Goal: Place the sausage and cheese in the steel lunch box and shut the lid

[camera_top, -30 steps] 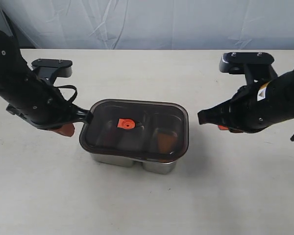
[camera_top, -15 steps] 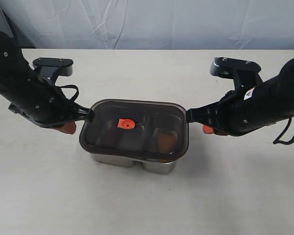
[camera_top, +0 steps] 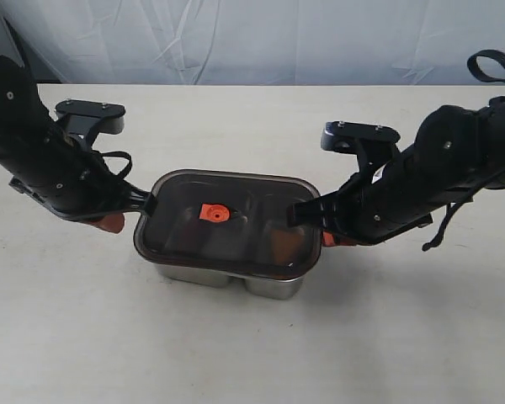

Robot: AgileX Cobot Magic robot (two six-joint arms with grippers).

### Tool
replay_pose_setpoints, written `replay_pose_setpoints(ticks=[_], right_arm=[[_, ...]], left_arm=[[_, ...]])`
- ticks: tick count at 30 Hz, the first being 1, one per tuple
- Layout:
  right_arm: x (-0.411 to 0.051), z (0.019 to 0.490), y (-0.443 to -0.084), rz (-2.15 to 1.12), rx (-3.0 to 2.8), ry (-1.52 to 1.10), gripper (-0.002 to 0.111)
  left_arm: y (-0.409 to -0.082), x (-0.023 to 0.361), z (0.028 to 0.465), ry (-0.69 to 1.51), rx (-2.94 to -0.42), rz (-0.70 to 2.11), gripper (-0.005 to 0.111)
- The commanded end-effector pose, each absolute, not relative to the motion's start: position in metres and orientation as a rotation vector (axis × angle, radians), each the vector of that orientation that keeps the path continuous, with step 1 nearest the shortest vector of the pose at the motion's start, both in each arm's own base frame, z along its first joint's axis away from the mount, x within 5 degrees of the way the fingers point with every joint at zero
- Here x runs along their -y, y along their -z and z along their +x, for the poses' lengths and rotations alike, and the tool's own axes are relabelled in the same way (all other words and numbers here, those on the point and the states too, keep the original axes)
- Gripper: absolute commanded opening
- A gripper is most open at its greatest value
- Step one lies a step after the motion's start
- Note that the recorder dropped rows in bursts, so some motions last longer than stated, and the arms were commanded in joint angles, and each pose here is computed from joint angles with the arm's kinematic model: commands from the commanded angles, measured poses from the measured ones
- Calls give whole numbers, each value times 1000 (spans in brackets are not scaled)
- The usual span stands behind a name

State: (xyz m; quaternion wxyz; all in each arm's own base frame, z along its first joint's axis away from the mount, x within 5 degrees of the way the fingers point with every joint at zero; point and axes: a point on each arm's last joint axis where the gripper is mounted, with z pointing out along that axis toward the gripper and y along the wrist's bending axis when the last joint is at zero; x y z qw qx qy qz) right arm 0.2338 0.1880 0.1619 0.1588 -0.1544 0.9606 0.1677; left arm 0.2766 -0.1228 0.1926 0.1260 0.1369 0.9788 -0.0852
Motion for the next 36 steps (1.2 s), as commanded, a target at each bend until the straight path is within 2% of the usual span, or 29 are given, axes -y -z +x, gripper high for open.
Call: replay_pose_setpoints(ticks=[1, 28, 36], right_arm=[[-192, 233, -162, -462, -2742, -485, -1], [-189, 228, -160, -522, -2797, -450, -1], [-189, 229, -160, -521, -2793, -450, -1]], left_arm=[[-193, 125, 277, 249, -2847, 408, 0], [-195, 126, 285, 239, -2748, 419, 0], [-196, 131, 285, 319, -2728, 438, 0]])
